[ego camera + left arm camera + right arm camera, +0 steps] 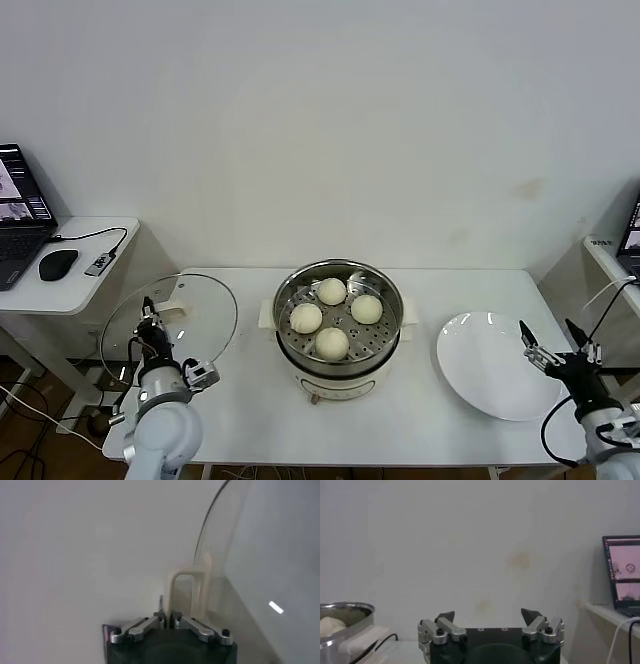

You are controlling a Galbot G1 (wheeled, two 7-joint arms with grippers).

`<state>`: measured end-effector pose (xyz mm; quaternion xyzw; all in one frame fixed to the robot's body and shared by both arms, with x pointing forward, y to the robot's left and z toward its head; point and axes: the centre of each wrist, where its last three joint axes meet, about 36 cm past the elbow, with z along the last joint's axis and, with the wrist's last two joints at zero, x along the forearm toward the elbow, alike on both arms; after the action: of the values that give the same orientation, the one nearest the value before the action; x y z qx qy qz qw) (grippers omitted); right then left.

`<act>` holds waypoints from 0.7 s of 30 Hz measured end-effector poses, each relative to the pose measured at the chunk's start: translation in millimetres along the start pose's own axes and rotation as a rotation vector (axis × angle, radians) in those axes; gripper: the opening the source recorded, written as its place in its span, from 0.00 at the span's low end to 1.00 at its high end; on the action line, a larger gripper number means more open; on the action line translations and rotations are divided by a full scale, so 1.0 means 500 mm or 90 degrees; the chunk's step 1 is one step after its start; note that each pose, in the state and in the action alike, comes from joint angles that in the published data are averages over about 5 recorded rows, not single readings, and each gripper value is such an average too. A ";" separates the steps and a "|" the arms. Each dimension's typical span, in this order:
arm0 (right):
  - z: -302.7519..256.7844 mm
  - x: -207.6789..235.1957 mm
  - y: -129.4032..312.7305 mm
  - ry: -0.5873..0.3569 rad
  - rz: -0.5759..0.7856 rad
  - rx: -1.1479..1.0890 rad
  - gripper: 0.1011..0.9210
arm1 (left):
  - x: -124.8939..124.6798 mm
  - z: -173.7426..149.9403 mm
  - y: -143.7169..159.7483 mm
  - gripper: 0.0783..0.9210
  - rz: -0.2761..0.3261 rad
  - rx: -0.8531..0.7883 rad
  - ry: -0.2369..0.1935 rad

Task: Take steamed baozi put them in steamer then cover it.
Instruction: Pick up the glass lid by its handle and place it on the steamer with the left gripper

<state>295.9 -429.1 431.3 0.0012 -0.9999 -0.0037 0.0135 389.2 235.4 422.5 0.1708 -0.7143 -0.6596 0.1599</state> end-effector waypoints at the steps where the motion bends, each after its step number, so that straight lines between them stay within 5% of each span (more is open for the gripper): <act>1: -0.001 0.001 0.001 -0.001 0.001 0.001 0.88 | 0.007 -0.010 0.009 0.08 -0.003 0.003 0.001; 21: 0.011 0.020 0.016 -0.011 0.035 0.008 0.88 | 0.076 -0.209 0.079 0.08 0.003 0.046 -0.079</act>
<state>285.7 -421.1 426.3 -0.0261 -0.9996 0.0027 0.0049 401.6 128.0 470.2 0.1336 -0.7467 -0.6421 0.1110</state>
